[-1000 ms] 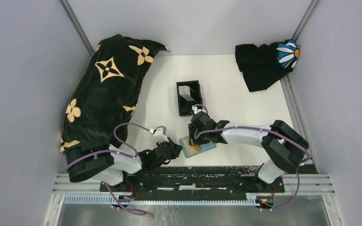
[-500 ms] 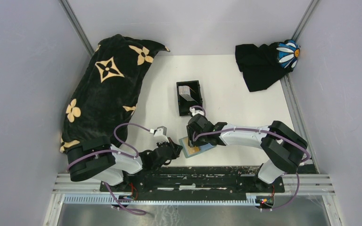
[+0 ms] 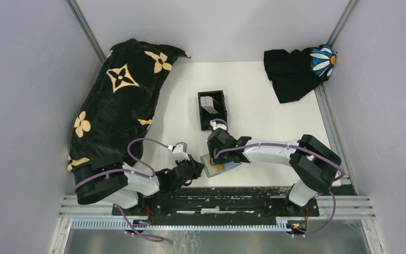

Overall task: Put the credit cards into the card holder
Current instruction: Insert the credit card into the card holder.

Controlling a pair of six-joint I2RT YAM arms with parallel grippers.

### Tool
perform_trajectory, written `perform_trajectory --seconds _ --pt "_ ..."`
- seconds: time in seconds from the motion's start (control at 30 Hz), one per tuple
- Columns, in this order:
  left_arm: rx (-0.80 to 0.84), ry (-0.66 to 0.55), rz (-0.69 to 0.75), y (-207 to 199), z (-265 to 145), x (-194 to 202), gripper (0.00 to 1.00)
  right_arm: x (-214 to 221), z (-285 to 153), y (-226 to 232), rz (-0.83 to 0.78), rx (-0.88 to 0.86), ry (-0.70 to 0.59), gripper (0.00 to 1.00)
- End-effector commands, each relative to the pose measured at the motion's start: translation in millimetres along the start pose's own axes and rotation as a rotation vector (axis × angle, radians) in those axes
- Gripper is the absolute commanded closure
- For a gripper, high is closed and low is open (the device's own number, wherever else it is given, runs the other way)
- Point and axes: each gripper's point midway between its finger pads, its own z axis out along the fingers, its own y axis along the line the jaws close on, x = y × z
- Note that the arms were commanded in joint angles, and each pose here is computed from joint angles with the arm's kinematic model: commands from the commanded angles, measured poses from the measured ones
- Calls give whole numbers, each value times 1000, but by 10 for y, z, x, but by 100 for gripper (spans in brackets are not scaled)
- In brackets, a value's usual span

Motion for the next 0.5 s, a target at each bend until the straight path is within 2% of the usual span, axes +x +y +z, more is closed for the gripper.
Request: perform_trajectory --seconds 0.0,0.47 --pt "47 -38 18 -244 2 -132 97 55 67 448 5 -141 50 54" --pt "7 -188 61 -299 -82 -576 97 -115 153 665 -32 -170 64 54"
